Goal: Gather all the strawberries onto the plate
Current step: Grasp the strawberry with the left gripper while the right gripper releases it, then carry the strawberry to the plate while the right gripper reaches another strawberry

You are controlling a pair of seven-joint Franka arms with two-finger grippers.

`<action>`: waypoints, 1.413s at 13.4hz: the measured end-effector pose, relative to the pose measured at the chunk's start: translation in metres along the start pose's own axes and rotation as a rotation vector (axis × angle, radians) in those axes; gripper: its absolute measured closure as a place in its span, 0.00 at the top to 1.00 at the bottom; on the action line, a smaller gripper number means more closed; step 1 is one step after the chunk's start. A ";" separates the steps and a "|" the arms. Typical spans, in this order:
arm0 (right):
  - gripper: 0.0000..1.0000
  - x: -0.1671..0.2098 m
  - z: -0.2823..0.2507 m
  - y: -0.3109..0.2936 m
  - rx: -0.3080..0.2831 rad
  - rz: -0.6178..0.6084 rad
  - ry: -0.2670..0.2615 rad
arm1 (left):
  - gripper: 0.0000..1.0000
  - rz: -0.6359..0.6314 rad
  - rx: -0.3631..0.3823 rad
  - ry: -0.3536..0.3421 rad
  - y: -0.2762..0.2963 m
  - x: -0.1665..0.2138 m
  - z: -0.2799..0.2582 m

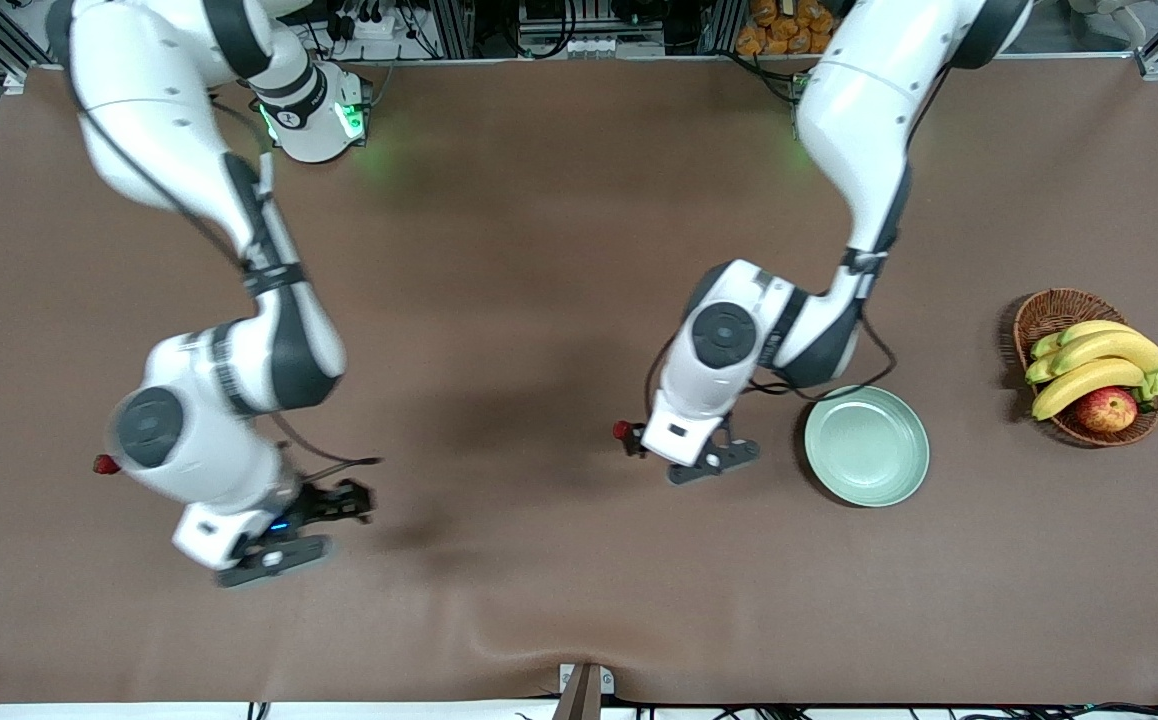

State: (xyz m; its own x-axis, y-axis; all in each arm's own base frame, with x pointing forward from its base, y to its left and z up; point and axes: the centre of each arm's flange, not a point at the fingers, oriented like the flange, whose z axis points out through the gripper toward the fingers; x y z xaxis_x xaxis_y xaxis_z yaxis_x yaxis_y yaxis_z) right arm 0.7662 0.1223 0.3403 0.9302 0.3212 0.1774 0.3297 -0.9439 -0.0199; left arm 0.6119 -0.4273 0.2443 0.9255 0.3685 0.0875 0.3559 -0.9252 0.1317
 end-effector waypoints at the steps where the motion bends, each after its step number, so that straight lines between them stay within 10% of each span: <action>1: 1.00 -0.007 0.000 0.032 -0.006 -0.024 -0.006 | 1.00 -0.039 -0.024 0.010 0.012 -0.016 0.012; 6: 1.00 -0.044 0.029 0.124 -0.034 -0.207 -0.075 | 0.94 -0.084 -0.030 0.006 0.025 -0.049 0.053; 15: 1.00 -0.071 0.100 0.190 -0.116 -0.742 -0.050 | 0.32 -0.077 0.006 0.000 0.020 -0.049 0.060; 19: 1.00 -0.081 0.121 0.190 -0.093 -0.806 -0.085 | 0.32 -0.087 0.055 -0.003 0.013 -0.039 0.057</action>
State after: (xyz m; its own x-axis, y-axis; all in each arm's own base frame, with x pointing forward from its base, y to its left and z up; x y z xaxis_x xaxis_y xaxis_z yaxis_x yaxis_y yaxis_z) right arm 0.7730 -0.0737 0.2035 0.4237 0.9054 0.0268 0.8915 -0.4220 0.1646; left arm 0.5877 -0.4589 0.1862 0.8911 0.4475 0.0749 0.4415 -0.8933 0.0843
